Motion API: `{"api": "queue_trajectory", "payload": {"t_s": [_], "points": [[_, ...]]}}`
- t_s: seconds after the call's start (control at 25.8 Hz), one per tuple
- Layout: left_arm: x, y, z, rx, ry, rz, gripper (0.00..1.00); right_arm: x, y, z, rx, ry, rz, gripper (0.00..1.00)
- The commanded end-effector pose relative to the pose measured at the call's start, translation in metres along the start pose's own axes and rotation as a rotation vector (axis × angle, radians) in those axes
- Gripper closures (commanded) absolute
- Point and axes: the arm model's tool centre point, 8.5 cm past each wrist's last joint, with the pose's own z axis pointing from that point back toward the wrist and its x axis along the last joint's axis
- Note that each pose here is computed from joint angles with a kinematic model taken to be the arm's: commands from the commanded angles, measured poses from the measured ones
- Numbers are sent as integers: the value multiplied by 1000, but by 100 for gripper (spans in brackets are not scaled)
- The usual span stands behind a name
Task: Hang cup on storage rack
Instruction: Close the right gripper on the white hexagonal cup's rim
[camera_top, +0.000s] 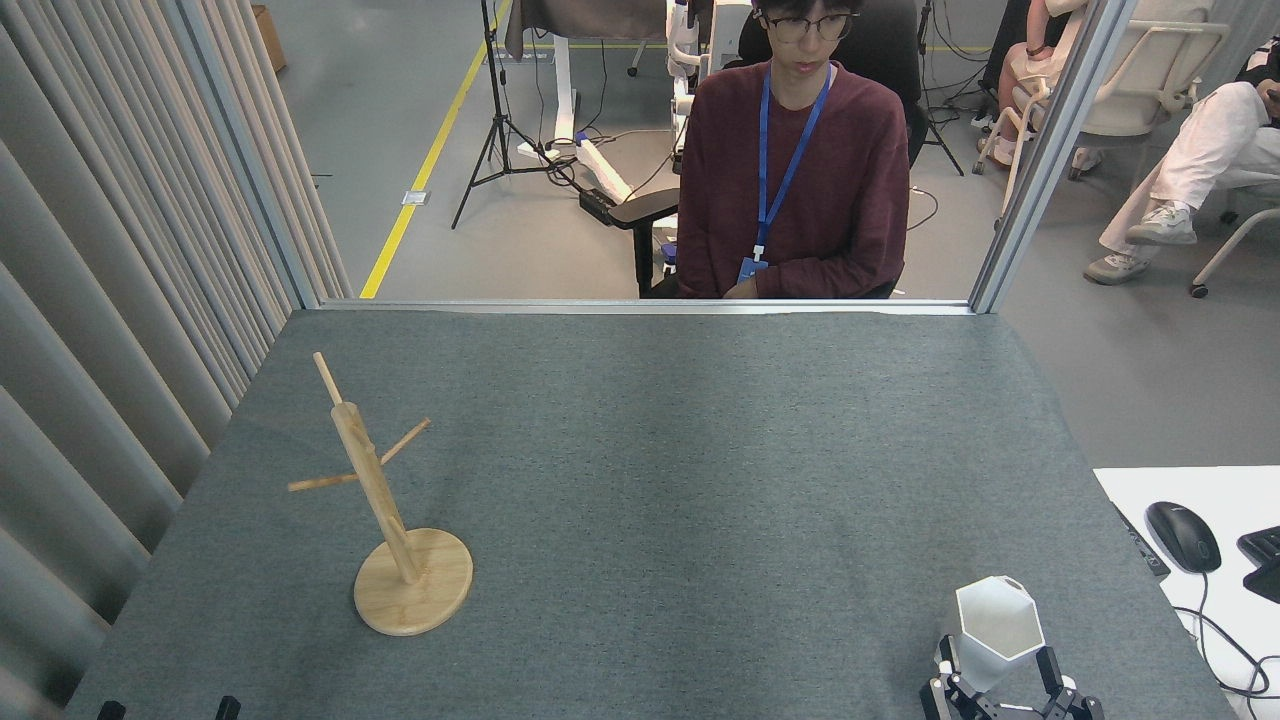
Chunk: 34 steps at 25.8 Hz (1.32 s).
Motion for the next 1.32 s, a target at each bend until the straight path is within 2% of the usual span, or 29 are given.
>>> {"api": "queue_trajectory", "payload": {"t_s": [0.0,0.5,0.7,1.2,1.28], "points": [[-1,0,0,1,1,-1,0,-1,2,-4,0,1,-1,1],[-5,1,2,0,12,-6,0,-8,7,-14,13,2,3,1],[-6,1,2,1,12,-6,0,-22,0,-17,5,-4,37,1],[-9,3,3,3,20,-13,0,-23,7,-28,25,-14,26,1],[-9,3,3,3,20,-13,0,-22,8,-27,28,-14,25,4]]}}
